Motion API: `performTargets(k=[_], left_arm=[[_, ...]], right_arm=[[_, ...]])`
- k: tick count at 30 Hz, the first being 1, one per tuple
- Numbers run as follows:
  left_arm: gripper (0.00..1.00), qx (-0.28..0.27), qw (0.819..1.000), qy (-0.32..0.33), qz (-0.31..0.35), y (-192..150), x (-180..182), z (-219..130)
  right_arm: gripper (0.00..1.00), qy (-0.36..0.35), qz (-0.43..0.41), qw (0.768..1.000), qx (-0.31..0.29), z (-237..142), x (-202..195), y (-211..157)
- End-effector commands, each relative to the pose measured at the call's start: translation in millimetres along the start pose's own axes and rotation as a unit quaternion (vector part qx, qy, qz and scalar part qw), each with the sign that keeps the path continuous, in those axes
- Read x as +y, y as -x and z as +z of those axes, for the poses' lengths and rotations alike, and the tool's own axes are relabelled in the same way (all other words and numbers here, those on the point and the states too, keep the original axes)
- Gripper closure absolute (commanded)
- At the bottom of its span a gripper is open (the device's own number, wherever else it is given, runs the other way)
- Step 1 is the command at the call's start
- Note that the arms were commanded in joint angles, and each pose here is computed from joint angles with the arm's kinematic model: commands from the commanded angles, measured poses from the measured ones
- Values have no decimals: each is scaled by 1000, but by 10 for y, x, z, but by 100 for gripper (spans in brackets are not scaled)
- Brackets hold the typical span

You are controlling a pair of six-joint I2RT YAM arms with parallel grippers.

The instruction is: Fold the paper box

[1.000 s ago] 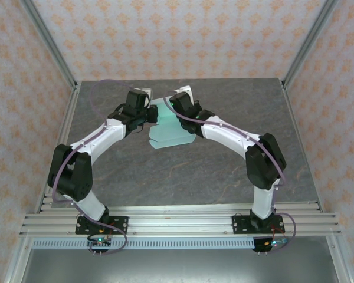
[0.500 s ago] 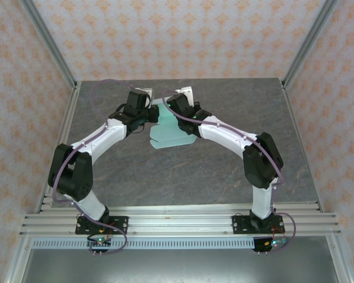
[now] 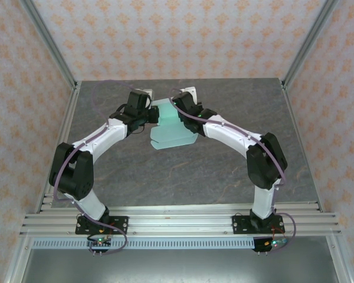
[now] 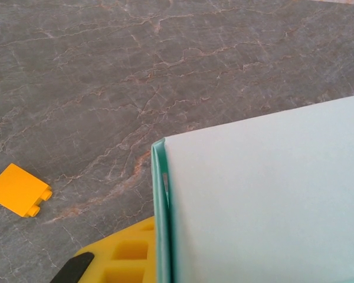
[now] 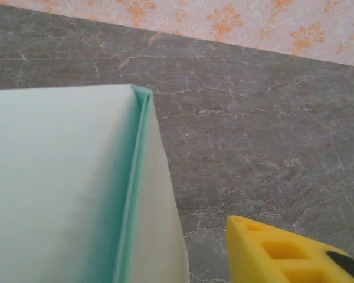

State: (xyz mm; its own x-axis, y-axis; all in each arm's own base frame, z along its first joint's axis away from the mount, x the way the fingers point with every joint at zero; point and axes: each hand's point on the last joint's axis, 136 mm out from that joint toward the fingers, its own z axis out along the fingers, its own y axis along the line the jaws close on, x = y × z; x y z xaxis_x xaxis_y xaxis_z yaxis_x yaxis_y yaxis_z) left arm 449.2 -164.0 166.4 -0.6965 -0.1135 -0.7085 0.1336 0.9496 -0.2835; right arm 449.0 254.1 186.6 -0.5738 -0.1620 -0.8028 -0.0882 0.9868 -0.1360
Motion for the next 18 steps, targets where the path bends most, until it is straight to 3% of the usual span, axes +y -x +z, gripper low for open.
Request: performTargets(k=[1, 8, 18], left_arm=[[100, 15, 1000, -9, 5, -13, -63, -21], [100, 18, 1000, -5, 6, -22, -49, 13], [100, 34, 999, 13, 13, -59, 10, 52]], right_arm=[[50, 8, 5, 1000, -5, -97, -139, 87], [26, 95, -12, 995, 17, -273, 77, 32], [9, 180, -12, 983, 27, -541, 261, 29]])
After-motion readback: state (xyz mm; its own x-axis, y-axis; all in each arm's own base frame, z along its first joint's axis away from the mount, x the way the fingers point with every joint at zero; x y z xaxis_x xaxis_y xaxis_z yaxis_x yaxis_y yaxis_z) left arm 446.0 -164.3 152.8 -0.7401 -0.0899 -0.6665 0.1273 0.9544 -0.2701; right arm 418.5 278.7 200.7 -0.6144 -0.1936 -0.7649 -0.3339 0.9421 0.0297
